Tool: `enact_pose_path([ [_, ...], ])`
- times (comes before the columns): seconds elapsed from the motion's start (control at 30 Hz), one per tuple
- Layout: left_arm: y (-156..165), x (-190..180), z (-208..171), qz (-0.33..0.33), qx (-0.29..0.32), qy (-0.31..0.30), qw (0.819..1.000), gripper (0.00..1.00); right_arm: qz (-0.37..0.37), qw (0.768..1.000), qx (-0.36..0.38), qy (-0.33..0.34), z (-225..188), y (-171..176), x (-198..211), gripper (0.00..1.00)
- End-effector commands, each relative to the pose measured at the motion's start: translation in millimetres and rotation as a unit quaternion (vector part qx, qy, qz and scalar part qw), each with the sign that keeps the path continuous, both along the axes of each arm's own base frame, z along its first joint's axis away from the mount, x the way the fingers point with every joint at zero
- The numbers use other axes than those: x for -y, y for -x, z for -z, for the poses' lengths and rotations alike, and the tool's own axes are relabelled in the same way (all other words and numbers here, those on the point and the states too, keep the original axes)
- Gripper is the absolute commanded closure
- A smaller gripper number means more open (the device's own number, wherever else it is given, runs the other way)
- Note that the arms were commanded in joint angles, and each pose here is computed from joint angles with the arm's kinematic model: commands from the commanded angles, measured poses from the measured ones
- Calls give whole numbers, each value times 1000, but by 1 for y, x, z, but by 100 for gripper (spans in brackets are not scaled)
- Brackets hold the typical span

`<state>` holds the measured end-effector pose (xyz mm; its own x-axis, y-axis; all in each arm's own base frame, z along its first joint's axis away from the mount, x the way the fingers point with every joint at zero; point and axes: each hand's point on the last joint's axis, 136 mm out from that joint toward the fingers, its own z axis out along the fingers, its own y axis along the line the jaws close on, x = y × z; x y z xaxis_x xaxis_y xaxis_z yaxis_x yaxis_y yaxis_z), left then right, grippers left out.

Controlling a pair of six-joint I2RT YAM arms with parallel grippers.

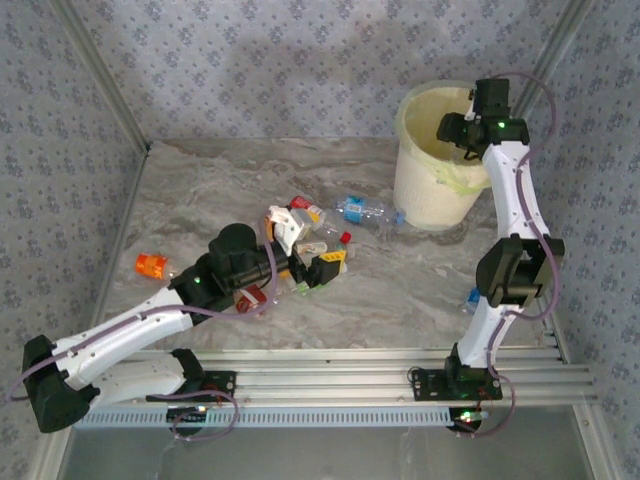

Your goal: Put the plastic bottles in the bin

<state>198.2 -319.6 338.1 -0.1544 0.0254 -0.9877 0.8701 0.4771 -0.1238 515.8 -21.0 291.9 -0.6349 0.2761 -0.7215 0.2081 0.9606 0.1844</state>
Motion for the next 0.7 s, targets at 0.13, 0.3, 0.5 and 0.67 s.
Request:
enact_pose_path([
  [0.13,1,1,-10,9,8,6,1000,0,4,999,-22,-35,8,9,0,15],
  [0.3,1,2,-9,9,7,0,1000,0,11,999,-5,-31,-10,17,2,4],
  [0.5,-3,-2,-2,-2,28,-40,999,0,16,999,27,-18,-43,35,3,4],
  [0.67,-8,-3,8,-10,33,-81,996,0,2,999,53,-12,-66,63,-9,4],
])
